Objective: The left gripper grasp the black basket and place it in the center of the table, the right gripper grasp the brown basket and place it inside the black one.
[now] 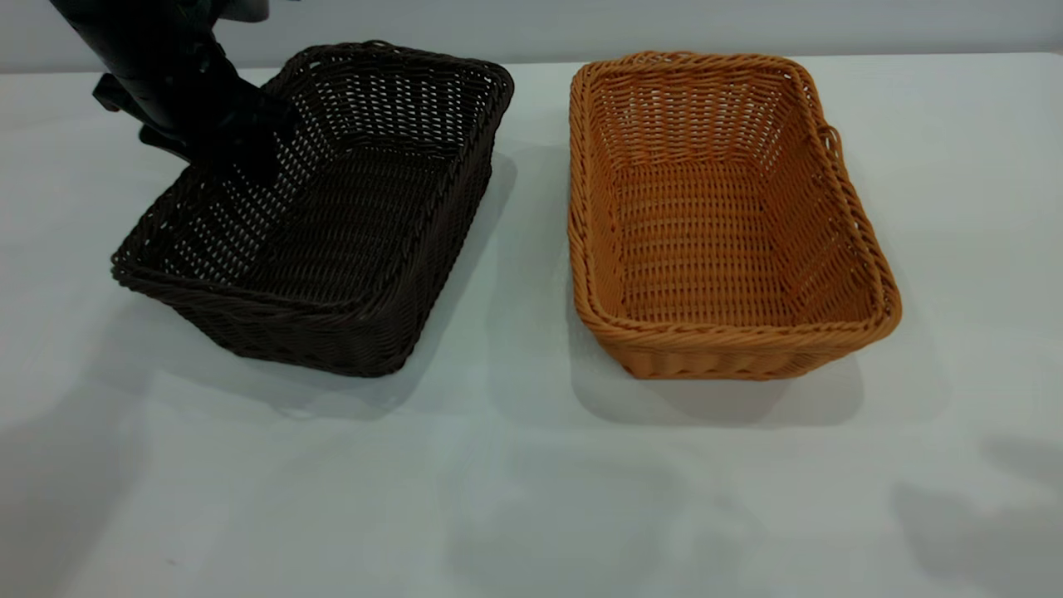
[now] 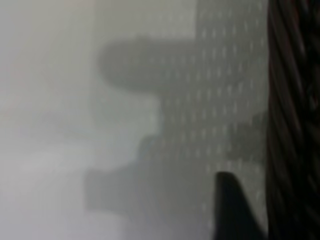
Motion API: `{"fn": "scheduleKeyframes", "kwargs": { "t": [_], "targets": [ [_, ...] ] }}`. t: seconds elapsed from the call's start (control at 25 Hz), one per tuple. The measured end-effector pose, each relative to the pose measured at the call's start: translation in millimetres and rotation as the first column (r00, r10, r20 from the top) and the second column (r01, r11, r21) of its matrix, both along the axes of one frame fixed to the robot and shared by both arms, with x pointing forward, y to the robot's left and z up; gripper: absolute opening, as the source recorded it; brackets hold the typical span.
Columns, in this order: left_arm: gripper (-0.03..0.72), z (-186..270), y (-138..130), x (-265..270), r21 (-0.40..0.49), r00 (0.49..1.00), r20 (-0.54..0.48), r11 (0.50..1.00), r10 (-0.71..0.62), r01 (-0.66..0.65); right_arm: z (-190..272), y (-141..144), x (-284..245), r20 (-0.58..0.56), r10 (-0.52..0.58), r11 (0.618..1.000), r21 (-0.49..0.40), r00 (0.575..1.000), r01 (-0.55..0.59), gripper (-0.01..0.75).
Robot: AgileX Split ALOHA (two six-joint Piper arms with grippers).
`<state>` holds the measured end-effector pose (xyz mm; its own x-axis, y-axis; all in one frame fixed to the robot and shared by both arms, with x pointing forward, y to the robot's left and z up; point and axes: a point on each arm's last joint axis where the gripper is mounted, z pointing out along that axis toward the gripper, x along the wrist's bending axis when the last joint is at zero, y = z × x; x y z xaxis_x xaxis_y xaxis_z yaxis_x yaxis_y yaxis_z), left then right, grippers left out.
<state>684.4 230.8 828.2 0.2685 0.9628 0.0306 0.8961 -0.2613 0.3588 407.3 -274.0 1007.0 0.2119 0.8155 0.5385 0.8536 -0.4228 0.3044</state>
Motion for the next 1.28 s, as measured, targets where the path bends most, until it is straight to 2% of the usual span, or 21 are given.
{"fn": "scheduleKeyframes", "kwargs": {
  "t": [0.2,0.4,0.48,0.64,0.76,1.0,1.12,1.28],
  "targets": [
    [0.099,0,0,2,-0.005,1.0,0.017,1.0,-0.001,0.001,-23,5,23,-0.079,0.024,0.994,0.104,0.997,-0.015,0.583],
    [0.083,6,-1,5,0.005,0.998,0.042,0.999,-0.036,0.036,-46,9,43,-0.146,0.023,0.982,0.189,0.989,0.005,0.583],
    [0.082,12,-2,10,0.004,0.997,0.06,0.999,-0.04,0.04,-54,14,54,-0.171,0.041,0.981,0.194,0.984,-0.007,0.583],
    [0.081,24,-3,22,0.001,0.993,0.106,0.999,-0.043,0.043,-73,43,75,-0.242,0.116,0.979,0.189,0.963,-0.071,0.583],
    [0.081,30,-4,27,0.001,0.991,0.129,0.999,-0.045,0.045,-91,65,83,-0.337,0.08,0.979,0.205,0.938,-0.01,0.583],
    [0.081,33,-4,29,0.008,0.988,0.14,0.998,-0.063,0.062,-137,92,88,-0.565,-0.068,0.943,0.232,0.822,0.238,0.583],
    [0.081,33,-5,29,0.013,0.987,0.144,0.997,-0.074,0.073,-159,95,99,-0.623,-0.138,0.914,0.219,0.77,0.341,0.583],
    [0.081,34,-5,29,0.013,0.986,0.147,0.997,-0.076,0.075,-181,99,117,-0.652,-0.188,0.887,0.208,0.734,0.412,0.583]
  ]
}}
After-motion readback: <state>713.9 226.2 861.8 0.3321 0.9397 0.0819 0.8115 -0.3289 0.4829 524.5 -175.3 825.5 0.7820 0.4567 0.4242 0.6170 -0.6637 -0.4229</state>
